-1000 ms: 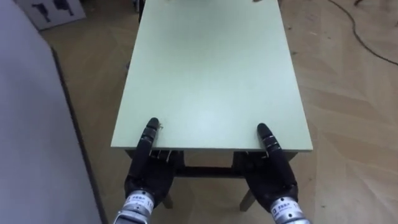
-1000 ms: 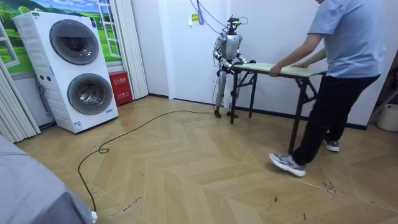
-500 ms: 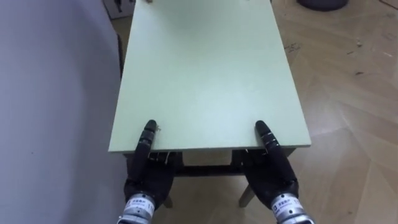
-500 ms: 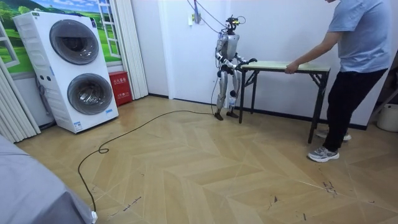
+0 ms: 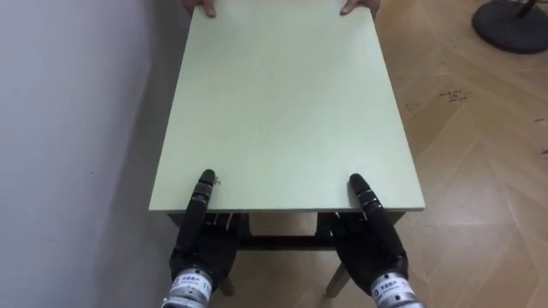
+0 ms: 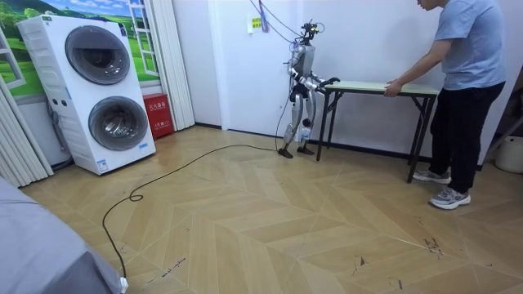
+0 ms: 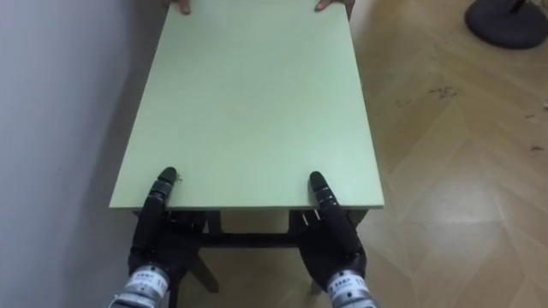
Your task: Move table with human
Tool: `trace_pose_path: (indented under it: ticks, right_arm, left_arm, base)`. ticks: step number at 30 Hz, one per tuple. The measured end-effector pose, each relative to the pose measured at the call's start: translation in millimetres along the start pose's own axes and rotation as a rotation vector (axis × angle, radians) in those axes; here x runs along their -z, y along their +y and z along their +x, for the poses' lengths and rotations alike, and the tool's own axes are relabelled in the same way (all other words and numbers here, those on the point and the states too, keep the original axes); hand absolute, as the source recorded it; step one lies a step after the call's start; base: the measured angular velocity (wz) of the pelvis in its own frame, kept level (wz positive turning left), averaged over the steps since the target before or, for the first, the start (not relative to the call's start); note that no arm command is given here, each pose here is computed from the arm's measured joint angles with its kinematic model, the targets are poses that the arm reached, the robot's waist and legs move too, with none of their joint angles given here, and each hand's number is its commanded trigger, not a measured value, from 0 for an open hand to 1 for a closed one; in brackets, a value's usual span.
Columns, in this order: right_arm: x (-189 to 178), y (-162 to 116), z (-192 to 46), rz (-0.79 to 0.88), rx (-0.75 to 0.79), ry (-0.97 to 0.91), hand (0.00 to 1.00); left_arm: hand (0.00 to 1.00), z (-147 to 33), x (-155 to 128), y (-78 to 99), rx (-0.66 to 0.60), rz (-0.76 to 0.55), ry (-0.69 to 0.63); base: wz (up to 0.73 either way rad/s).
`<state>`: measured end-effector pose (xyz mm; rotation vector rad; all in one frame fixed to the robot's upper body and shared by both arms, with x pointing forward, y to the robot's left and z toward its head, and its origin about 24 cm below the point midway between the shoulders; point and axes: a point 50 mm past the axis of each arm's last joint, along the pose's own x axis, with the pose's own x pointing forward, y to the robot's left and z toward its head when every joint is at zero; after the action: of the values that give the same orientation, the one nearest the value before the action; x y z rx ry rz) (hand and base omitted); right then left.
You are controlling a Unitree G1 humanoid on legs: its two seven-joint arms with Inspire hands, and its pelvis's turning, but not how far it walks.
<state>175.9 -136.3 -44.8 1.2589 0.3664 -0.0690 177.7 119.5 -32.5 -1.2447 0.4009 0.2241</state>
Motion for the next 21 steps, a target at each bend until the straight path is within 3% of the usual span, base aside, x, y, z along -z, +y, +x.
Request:
trace_pose_path:
  ticks: [21]
  right_arm:
    - [2.0,-6.8,-5.2,-0.004,0.031,0.007,1.00]
  left_arm:
    - [1.00,-2.4,0.2,8.3,-0.028,0.038,0.023]
  base:
    - [0.03]
